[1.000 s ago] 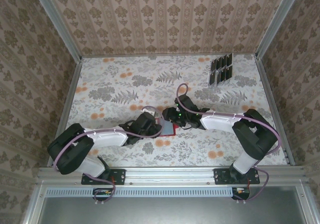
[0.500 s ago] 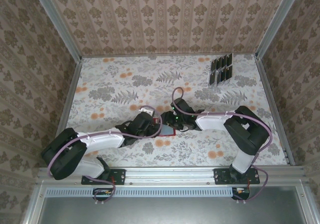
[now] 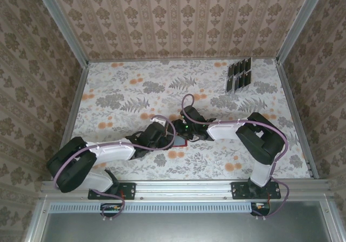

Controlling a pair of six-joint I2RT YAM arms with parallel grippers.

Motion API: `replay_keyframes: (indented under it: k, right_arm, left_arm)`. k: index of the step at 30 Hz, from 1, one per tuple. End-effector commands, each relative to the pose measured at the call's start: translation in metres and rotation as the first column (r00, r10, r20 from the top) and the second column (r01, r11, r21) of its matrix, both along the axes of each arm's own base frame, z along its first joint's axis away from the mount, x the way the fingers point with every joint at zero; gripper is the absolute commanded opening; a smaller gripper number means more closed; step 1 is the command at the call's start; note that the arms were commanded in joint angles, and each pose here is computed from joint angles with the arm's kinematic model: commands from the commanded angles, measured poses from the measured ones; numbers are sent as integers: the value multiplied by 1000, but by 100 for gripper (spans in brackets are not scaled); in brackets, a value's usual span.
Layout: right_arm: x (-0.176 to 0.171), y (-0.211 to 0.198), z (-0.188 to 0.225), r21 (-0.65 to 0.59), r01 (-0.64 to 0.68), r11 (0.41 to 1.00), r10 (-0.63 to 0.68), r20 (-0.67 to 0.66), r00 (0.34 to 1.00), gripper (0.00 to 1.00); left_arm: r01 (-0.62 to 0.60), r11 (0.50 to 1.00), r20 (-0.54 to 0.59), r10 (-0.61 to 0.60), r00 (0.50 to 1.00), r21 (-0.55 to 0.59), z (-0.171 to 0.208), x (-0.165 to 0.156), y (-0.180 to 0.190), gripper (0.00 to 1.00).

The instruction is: Put the credit cards into the card holder

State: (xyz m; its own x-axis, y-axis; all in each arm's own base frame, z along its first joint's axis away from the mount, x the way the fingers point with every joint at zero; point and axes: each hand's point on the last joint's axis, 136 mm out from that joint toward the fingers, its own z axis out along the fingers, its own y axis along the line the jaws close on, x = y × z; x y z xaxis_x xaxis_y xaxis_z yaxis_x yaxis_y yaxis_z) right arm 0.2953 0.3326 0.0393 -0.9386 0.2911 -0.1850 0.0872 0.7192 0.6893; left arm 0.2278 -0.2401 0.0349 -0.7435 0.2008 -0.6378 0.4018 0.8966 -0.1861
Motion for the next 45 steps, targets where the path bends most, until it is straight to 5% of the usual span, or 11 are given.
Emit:
replay_keyframes:
  k: [1, 16, 45]
  right_arm:
    - [-8, 0, -12, -16, -4, 1000, 4, -44, 999, 55]
    - [2, -23, 32, -50, 21, 998, -17, 84, 996, 56]
    - [2, -12, -7, -63, -31, 998, 31, 7, 999, 56]
  left_arm:
    - [6, 1000, -12, -6, 1000, 23, -7, -1, -1, 77]
    - [-41, 995, -55, 46, 997, 93, -35, -7, 18, 66]
    - [-39, 997, -54, 43, 998, 72, -37, -7, 18, 66]
